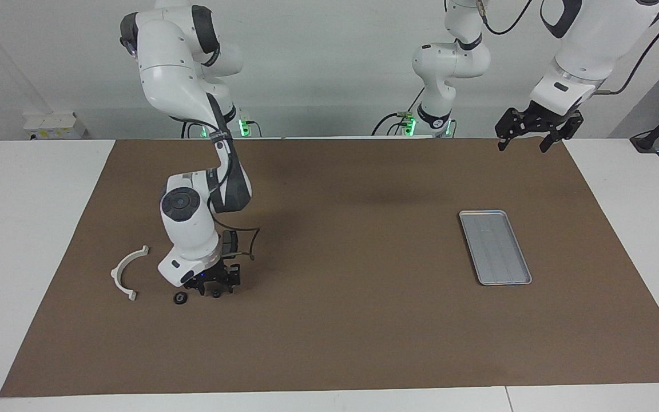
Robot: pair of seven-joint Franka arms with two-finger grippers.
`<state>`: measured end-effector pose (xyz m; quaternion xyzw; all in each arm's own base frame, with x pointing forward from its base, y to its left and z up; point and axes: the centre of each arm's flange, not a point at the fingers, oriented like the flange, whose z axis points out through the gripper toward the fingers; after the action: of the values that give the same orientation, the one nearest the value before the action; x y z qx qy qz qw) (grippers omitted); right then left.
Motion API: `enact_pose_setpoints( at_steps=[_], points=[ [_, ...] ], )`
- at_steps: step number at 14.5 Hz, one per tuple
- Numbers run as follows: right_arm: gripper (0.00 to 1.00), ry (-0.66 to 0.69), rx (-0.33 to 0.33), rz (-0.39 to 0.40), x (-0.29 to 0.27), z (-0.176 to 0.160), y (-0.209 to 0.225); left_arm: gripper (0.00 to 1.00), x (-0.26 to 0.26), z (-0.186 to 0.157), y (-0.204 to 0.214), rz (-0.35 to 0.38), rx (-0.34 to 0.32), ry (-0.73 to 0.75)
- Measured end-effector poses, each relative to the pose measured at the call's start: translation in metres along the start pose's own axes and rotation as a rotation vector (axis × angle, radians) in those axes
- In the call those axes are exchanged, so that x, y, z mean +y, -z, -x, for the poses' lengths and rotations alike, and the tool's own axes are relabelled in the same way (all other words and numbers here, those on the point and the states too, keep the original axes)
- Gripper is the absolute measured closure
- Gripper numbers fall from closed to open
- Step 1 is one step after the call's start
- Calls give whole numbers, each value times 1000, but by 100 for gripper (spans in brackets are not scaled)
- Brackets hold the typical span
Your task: Place bearing gear from tray to pile
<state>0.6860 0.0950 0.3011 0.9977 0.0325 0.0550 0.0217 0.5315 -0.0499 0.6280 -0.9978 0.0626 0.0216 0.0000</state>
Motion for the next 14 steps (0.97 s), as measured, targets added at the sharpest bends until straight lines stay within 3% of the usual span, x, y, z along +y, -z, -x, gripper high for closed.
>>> enact_pose_setpoints(
  at_steps=[1,2,7,11,14],
  points=[
    [1,0,6,1,0,-1,10,0,0,0,0,0,0,0],
    [0,-1,8,4,1,-1,23,0,0,0,0,0,0,0],
    [0,-21,-33,29,16,10,90,0,0,0,0,0,0,0],
    [0,-39,-43,37,28,16,115,0,0,0,0,0,0,0],
    [0,-82,-57,-17,30,27,160,0,0,0,0,0,0,0]
  ],
)
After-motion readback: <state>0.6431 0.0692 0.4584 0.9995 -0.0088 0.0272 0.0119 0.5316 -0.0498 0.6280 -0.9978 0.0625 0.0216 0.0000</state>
